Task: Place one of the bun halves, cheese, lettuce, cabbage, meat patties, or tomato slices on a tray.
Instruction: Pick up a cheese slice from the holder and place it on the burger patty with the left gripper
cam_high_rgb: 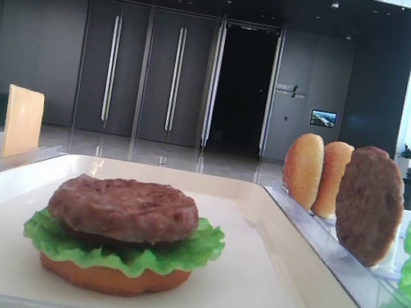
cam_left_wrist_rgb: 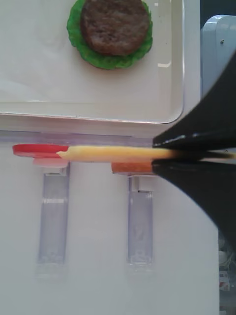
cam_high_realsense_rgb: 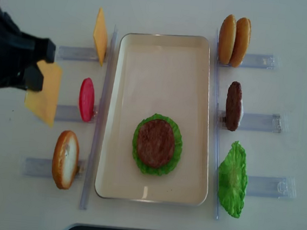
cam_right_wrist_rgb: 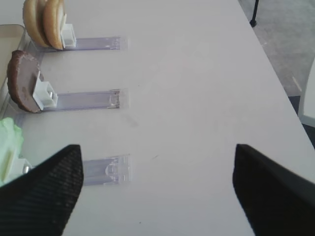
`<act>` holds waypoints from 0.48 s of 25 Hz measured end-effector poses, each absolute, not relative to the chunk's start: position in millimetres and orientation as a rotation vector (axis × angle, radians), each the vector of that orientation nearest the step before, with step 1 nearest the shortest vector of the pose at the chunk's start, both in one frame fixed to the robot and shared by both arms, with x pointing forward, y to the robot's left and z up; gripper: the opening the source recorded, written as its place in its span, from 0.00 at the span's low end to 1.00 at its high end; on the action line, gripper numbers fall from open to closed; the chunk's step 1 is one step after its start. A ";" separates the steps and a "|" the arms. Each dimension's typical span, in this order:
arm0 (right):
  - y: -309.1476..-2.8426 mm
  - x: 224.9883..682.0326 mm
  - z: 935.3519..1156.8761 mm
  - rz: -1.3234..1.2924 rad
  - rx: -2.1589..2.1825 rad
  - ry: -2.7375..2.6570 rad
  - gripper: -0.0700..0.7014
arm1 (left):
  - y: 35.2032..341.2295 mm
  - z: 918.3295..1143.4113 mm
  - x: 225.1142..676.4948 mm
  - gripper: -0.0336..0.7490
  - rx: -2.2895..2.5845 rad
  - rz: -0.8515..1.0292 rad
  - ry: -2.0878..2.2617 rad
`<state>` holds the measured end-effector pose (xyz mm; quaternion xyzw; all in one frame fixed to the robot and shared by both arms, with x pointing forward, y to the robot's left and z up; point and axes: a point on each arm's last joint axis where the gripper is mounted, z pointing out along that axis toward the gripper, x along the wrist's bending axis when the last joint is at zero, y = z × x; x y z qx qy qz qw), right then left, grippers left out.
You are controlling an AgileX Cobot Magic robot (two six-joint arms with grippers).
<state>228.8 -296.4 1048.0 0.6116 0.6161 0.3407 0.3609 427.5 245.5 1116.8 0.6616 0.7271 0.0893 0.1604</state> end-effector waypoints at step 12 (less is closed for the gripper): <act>-296.4 228.8 1048.0 0.878 1.576 1.588 0.85 | 255.8 1100.5 389.7 0.07 1.851 0.226 2.106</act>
